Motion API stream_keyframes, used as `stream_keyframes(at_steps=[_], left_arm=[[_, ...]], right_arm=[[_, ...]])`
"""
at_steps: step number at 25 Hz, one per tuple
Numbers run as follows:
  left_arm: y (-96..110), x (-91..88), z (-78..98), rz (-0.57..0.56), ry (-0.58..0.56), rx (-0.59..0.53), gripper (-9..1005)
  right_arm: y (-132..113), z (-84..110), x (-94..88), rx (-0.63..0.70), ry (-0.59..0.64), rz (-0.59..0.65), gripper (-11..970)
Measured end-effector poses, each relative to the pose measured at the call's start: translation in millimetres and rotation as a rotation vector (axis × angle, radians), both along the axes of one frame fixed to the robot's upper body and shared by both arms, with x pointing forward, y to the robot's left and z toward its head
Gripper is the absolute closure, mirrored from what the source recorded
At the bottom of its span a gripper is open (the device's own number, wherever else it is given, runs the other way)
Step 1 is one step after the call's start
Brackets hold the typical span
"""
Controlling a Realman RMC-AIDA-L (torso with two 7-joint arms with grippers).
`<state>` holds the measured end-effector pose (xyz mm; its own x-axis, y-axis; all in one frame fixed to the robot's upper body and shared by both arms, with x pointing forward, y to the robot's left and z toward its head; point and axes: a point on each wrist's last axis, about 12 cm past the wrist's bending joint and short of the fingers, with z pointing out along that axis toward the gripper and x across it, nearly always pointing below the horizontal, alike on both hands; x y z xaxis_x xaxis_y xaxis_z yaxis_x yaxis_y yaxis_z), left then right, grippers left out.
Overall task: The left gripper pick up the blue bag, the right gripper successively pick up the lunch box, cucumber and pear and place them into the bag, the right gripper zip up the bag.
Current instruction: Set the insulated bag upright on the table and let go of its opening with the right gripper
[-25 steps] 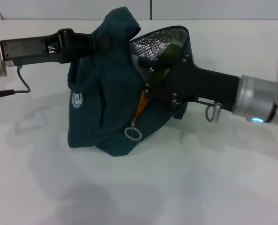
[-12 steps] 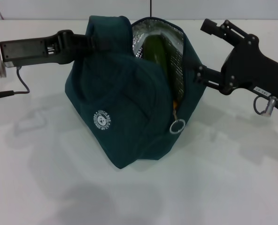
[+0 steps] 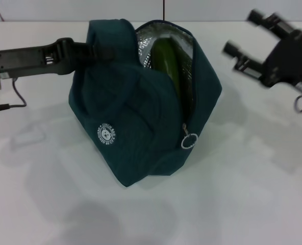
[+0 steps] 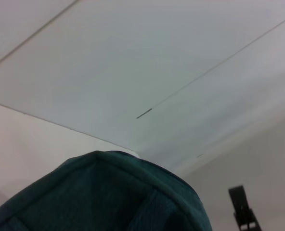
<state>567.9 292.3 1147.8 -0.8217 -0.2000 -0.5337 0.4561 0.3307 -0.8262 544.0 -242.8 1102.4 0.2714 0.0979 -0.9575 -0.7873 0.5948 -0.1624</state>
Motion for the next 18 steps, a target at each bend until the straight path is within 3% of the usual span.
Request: stream_keyframes(at_steps=[4, 7, 12, 18], left_arm=[[4, -2.8, -2.4, 0.01, 0.008, 0.003, 926], [6, -3.5, -3.0, 0.012, 0.007, 0.005, 926], [7, -2.9, -1.8, 0.011, 0.002, 0.013, 925], [8, -1.5, 0.7, 0.002, 0.001, 0.019, 925]], right_arm=[[-22, -2.1, 7.6, -0.02, -0.002, -0.141, 159], [-24, -7.1, 18.7, -0.081, 0.035, -0.2, 160], [-2, -14.0, 45.0, -0.243, 0.107, -0.197, 159], [31, -12.5, 63.4, -0.32, 0.172, -0.129, 159]])
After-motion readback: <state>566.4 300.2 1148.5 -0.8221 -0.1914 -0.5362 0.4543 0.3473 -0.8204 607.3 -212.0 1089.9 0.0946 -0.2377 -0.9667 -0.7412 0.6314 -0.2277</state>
